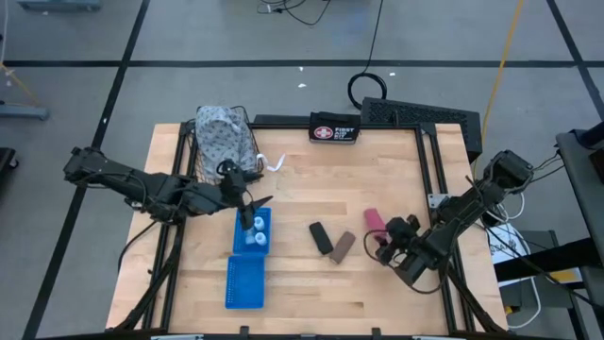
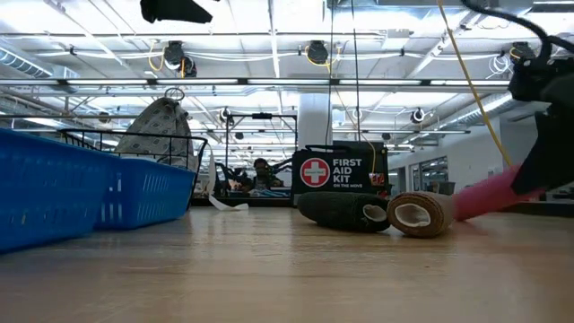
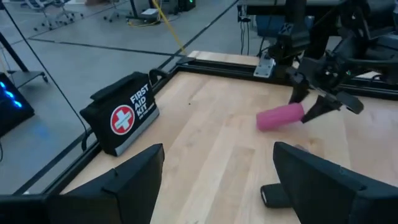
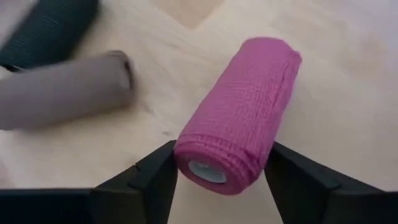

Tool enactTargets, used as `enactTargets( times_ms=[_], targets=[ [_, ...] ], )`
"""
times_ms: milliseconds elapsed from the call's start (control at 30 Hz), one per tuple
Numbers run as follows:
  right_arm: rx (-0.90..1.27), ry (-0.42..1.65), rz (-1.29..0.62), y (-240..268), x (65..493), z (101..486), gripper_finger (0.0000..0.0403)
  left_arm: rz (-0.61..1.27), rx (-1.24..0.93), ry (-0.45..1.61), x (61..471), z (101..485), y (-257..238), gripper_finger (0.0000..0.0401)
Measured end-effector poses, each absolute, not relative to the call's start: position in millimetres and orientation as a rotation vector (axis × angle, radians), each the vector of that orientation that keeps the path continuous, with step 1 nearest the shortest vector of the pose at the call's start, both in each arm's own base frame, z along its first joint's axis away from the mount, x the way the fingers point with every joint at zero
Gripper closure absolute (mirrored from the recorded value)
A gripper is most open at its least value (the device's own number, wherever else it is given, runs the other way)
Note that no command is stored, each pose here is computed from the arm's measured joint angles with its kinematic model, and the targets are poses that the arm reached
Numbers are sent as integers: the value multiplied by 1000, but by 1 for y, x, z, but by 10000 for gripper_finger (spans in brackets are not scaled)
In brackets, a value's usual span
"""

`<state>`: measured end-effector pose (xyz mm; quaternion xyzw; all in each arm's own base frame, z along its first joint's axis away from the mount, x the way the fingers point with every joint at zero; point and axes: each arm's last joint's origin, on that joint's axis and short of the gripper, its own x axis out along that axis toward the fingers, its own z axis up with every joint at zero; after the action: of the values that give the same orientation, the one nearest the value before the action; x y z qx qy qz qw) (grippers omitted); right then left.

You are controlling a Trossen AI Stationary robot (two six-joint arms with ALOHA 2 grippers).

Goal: Pick & Place Medicine items
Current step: Put the pink bandage into the bottom blue basket

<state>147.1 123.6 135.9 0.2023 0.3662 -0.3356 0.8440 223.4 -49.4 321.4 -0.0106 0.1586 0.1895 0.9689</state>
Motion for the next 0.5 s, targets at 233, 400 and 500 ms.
enactTargets(
  times_ms=[233, 400, 500],
  targets=[
    [375, 587, -680, 109, 145, 114, 227, 378, -11, 307, 224, 323, -50, 94],
    [434, 501, -636, 97, 142, 94, 266, 378, -9, 312, 225, 322, -50, 98],
    [420, 396, -599, 95, 144, 93, 289, 379, -7, 316, 228, 320, -51, 93]
  ],
)
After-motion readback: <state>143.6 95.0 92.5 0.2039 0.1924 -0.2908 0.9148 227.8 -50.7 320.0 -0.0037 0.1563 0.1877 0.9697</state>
